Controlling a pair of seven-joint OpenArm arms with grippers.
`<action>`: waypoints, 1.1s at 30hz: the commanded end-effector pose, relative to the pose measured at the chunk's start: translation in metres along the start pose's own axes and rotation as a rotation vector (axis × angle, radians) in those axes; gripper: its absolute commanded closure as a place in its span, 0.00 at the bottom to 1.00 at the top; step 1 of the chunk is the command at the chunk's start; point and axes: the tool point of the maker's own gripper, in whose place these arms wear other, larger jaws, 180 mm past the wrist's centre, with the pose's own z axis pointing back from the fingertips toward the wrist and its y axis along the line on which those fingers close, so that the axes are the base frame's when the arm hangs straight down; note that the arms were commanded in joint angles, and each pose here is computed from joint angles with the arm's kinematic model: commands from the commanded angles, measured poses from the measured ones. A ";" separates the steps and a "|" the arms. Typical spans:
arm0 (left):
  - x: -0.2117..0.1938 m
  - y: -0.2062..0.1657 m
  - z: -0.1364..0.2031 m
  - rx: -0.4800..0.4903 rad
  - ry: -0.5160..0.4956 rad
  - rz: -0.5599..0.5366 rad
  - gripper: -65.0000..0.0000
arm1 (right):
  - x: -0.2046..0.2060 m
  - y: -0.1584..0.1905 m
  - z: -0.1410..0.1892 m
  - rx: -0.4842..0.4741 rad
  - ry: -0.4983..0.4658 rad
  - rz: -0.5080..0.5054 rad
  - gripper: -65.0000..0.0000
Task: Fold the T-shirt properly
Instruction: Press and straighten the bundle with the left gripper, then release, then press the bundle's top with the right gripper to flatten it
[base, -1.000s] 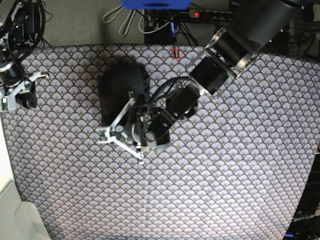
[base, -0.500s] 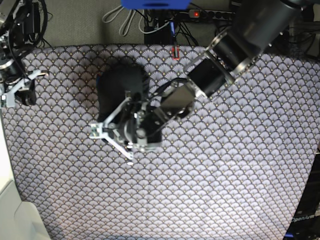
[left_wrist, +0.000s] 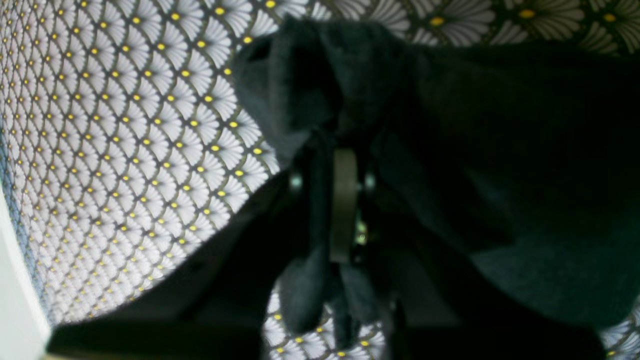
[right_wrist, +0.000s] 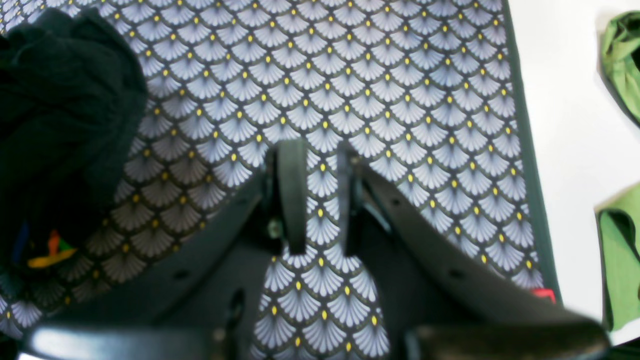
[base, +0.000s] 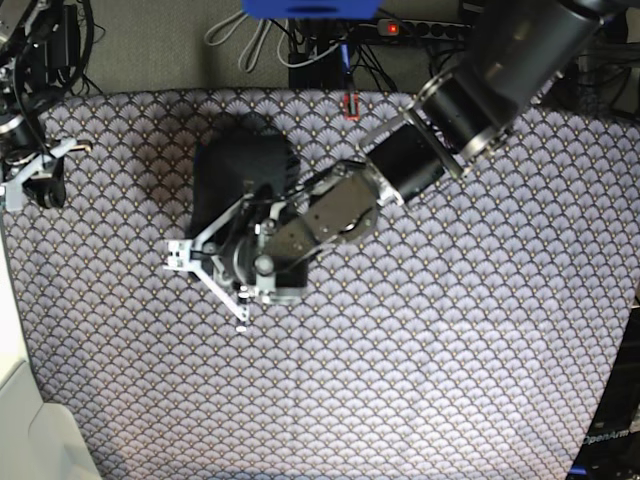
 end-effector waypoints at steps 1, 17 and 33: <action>0.015 0.018 0.008 0.052 -0.024 -0.024 0.91 | 0.014 -0.002 0.003 0.002 -0.047 0.021 0.86; -0.013 0.093 0.067 0.316 -0.161 0.282 0.15 | 0.015 -0.003 0.003 0.001 -0.049 0.022 0.86; -0.240 0.097 0.162 0.654 -0.007 0.849 0.33 | 0.027 0.085 -0.021 0.275 -0.042 0.154 0.86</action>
